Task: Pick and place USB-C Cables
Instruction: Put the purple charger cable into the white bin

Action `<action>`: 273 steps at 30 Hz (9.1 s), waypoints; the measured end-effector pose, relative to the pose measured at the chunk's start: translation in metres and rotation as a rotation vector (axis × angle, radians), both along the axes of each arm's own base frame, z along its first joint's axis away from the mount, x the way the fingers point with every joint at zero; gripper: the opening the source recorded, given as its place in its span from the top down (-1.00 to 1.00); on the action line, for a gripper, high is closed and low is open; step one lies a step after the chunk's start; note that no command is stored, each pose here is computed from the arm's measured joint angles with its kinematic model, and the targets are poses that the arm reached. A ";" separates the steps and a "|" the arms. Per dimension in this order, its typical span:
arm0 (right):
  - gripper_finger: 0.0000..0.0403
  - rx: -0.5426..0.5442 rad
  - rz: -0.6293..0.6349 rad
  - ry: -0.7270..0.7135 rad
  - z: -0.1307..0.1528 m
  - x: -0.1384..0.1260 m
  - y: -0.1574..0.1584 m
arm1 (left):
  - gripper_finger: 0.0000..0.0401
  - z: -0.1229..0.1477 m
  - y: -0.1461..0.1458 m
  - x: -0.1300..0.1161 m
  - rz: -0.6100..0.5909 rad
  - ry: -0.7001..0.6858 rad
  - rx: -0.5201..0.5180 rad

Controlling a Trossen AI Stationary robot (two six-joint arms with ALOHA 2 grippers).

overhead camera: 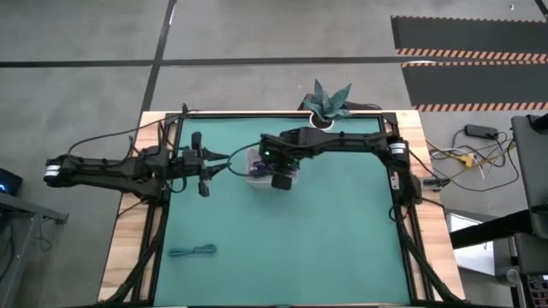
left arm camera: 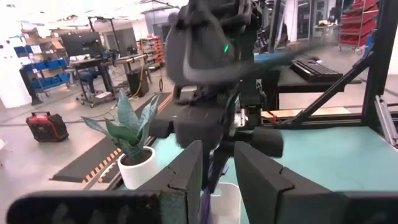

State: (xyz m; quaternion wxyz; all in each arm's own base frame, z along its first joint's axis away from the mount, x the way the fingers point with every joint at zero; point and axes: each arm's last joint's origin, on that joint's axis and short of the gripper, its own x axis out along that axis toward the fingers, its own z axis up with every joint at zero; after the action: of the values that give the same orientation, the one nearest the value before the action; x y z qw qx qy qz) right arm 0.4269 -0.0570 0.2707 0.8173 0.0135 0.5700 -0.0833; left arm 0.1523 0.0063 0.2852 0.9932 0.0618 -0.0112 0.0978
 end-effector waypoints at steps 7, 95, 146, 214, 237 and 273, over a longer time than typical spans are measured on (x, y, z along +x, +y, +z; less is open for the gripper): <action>0.86 0.000 -0.016 0.055 -0.027 0.017 -0.018 | 0.60 -0.004 0.000 0.005 -0.001 0.018 -0.042; 0.86 -0.024 0.000 0.070 -0.048 0.018 -0.046 | 0.60 -0.015 0.000 0.024 0.000 0.077 -0.070; 0.86 -0.050 0.047 -0.003 -0.063 0.025 -0.049 | 0.60 -0.015 0.000 0.024 0.000 0.074 -0.068; 0.86 -0.097 0.064 0.010 -0.070 0.018 -0.062 | 0.60 -0.015 0.000 0.024 0.000 0.075 -0.068; 0.86 -0.096 0.063 0.011 -0.071 0.018 -0.062 | 0.60 -0.015 0.000 0.025 0.001 0.080 -0.068; 0.86 -0.101 0.053 0.012 -0.071 0.018 -0.063 | 0.60 -0.016 0.000 0.025 0.001 0.081 -0.069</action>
State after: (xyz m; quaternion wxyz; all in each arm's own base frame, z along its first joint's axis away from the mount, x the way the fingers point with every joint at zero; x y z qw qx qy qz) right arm 0.4444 -0.1196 0.1997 0.8153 -0.0435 0.5702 -0.0905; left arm 0.1776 0.0065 0.2696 0.9943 0.0316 0.0325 0.0960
